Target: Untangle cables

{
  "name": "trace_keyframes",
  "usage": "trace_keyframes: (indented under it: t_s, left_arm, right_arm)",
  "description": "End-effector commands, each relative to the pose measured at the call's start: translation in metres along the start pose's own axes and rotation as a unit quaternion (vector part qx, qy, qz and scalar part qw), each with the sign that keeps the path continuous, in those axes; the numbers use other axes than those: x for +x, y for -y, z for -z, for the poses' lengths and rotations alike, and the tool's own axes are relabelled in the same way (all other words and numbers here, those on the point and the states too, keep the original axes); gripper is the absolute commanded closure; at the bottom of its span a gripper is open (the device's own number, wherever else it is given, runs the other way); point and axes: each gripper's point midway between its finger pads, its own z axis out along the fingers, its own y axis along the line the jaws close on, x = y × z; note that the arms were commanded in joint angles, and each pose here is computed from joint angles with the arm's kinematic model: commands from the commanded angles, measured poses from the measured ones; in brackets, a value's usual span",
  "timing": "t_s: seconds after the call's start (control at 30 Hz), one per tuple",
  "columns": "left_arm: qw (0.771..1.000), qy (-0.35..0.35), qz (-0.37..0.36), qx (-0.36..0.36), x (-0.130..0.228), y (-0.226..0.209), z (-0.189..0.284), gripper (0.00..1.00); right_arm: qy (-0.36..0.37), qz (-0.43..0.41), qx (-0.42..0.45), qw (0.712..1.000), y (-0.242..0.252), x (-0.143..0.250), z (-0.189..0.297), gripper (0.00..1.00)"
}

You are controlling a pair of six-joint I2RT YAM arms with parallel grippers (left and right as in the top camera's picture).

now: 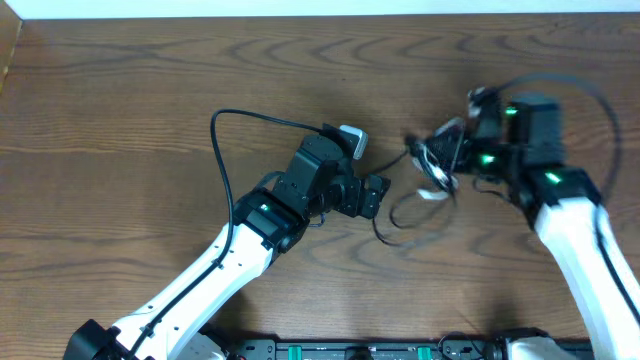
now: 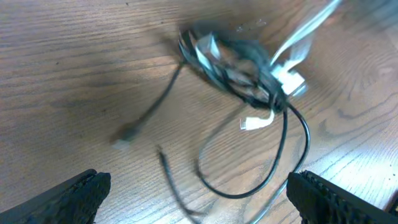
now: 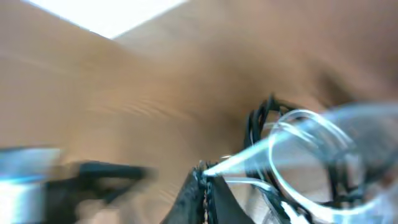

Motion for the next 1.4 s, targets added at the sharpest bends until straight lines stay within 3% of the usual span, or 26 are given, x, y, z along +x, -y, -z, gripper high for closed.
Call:
trace_keyframes:
  t_s: [0.0,0.1,0.27,0.43,0.6,0.8,0.97,1.03,1.17,1.37]
  left_arm:
    - [1.0,-0.004,0.0,-0.008,0.003,-0.004,-0.002,0.02]
    - [1.0,-0.004,0.0,-0.008,0.003,-0.004,-0.002,0.02]
    - [1.0,-0.003,0.001,-0.008,0.003,-0.004,-0.002,0.02]
    - [1.0,-0.001,0.001,-0.016,0.002,-0.007,-0.002,0.02]
    - [0.991,0.053,0.074,-0.095,-0.023,-0.053,0.018,0.02]
    - [0.963,0.101,0.207,-0.139,-0.039,-0.108,0.051,0.02]
    - [0.959,0.069,0.236,-0.14,-0.024,-0.119,0.054,0.02]
    - [0.958,0.059,0.238,-0.145,-0.018,-0.121,0.054,0.02]
    - [0.958,0.052,0.241,-0.149,-0.014,-0.121,0.054,0.02]
    - [0.958,0.052,0.241,-0.148,-0.014,-0.121,0.054,0.02]
  right_arm:
    - [0.052,0.09,-0.11,0.988,-0.075,-0.017,0.048,0.99]
    - [0.129,0.136,-0.101,0.977,-0.099,-0.032,0.086,0.99]
    - [0.153,0.143,-0.103,0.972,-0.11,-0.031,0.105,0.99]
    - [0.148,0.057,-0.025,0.987,-0.073,-0.03,0.095,0.96]
    - [0.067,-0.028,0.04,0.997,-0.03,-0.003,0.063,0.8]
    - [-0.057,-0.05,0.056,0.996,-0.01,0.04,-0.003,0.73]
    - [-0.136,-0.129,0.089,0.978,0.008,0.079,-0.049,0.48]
    - [-0.156,-0.177,0.109,0.966,0.019,0.092,-0.061,0.48]
    - [-0.175,-0.246,0.139,0.943,0.039,0.107,-0.082,0.64]
    - [-0.186,-0.26,0.142,0.937,0.058,0.119,-0.117,0.65]
